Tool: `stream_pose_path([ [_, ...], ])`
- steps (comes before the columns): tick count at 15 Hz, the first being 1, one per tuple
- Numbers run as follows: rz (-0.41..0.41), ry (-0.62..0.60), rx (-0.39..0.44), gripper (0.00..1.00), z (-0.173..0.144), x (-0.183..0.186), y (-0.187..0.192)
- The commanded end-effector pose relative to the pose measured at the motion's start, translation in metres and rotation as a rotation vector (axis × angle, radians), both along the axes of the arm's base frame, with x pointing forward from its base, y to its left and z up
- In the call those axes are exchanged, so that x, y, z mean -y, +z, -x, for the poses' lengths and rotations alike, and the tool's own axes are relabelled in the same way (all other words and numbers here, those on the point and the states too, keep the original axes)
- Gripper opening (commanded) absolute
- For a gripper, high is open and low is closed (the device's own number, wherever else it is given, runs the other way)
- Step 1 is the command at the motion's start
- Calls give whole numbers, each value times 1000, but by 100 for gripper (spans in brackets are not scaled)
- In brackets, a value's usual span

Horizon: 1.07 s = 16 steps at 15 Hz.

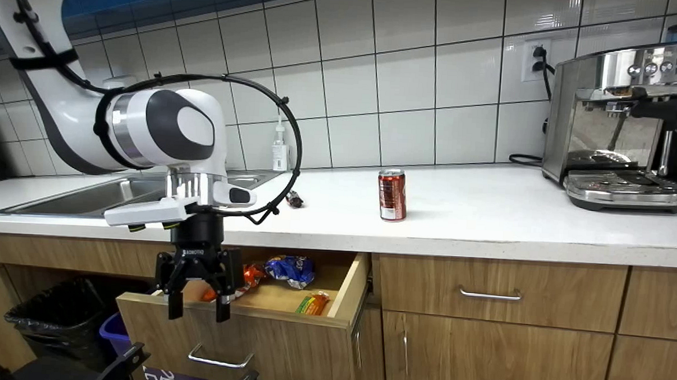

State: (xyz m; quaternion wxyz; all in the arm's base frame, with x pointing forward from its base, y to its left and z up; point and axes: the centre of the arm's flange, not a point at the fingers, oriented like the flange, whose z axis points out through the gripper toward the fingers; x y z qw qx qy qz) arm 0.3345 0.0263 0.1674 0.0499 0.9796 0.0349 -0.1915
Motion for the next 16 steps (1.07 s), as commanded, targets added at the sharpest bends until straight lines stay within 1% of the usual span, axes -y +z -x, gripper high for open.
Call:
stream_pose_path([
  [1, 8, -15, 70, 100, 13, 3, -9],
  [10, 7, -22, 130, 100, 9, 3, -14],
  [16, 7, -18, 220, 100, -1, 7, -6],
])
